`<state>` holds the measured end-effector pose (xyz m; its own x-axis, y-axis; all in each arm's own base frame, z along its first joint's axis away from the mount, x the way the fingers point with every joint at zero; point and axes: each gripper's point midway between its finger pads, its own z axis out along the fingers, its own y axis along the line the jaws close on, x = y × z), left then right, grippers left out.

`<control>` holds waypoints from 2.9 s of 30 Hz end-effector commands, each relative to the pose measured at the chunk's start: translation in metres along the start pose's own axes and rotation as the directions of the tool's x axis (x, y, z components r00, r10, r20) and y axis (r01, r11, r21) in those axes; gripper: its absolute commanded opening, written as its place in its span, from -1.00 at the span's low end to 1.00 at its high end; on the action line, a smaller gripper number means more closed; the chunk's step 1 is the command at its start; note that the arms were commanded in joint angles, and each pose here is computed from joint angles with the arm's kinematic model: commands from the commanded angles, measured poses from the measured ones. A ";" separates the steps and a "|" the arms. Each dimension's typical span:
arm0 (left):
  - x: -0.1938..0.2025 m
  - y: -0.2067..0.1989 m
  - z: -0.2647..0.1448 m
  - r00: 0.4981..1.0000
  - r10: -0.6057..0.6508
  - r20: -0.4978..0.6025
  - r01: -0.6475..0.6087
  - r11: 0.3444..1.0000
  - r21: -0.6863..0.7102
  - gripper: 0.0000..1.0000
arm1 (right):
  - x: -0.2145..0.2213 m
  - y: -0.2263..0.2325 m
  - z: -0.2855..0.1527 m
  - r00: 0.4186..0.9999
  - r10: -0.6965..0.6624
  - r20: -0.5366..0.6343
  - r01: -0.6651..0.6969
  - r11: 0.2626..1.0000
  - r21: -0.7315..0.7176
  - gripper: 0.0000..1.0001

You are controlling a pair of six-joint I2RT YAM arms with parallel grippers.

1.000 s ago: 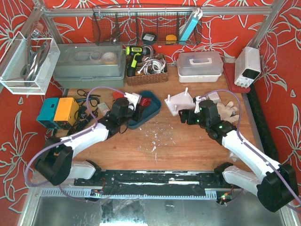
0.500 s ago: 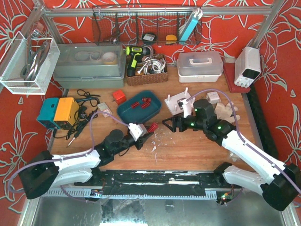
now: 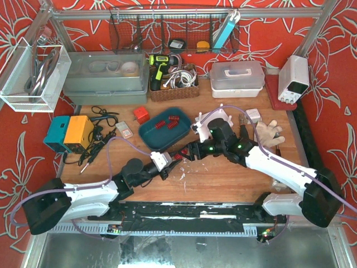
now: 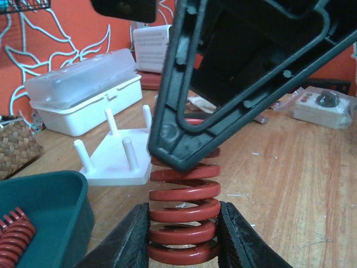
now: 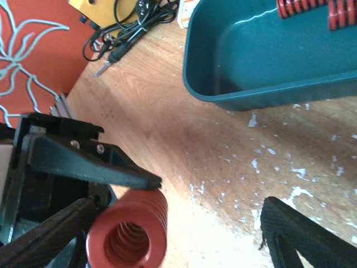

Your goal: Install the large spring

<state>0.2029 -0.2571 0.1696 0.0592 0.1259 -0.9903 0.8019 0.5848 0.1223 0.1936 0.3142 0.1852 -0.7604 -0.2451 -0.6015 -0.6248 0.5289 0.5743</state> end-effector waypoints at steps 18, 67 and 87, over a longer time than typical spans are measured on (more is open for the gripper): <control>-0.037 0.002 -0.007 0.991 0.035 0.133 -0.032 0.999 -0.027 -0.91 | -0.002 0.031 0.002 0.998 -0.010 0.056 0.017 0.991 -0.131 -0.39; -0.006 0.034 0.013 0.981 -0.191 -0.045 0.177 0.961 -0.212 1.00 | -0.171 -0.296 -0.061 0.977 -0.037 0.210 -0.151 0.570 0.808 -1.00; -0.008 0.033 0.014 0.981 -0.185 -0.050 0.171 0.964 -0.205 1.00 | -0.165 -0.331 -0.037 0.988 0.009 0.153 -0.132 0.555 0.821 -0.96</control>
<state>0.2343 -0.2467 0.1618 -0.1497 0.0907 -0.9846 0.6621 0.7487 -0.0317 0.5075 0.1487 0.1098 -0.7423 -0.1024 -0.6623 -0.0935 0.9944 -0.0490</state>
